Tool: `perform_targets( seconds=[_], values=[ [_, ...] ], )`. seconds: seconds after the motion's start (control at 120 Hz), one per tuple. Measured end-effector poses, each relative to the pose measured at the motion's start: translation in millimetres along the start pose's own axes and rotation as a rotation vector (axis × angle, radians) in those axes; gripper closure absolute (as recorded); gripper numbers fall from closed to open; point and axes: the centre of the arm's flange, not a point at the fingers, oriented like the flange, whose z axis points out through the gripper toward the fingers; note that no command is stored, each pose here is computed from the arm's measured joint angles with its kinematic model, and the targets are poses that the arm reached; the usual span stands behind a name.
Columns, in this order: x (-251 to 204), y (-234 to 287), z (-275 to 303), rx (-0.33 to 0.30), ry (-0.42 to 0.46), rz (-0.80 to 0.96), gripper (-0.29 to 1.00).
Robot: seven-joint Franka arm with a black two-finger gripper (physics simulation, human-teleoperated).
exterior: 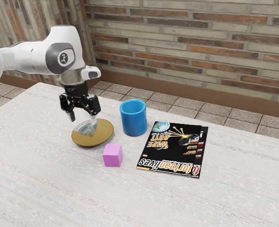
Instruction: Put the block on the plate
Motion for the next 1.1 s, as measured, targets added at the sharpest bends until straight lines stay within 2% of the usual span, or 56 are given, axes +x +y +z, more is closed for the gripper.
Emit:
perform_targets(
  seconds=[0.2, 0.367, 0.642, 0.908, 1.1],
  values=[
    [23, 24, 65, -0.037, -0.028, -0.1, 0.0],
    [38, 31, 97, -0.044, -0.031, -0.167, 0.0],
    [59, 54, 124, -0.026, -0.001, -0.184, 0.0],
    [72, 49, 133, 0.001, 0.037, -0.175, 0.0],
    [77, 45, 147, 0.008, 0.03, -0.177, 0.0]
  ],
)
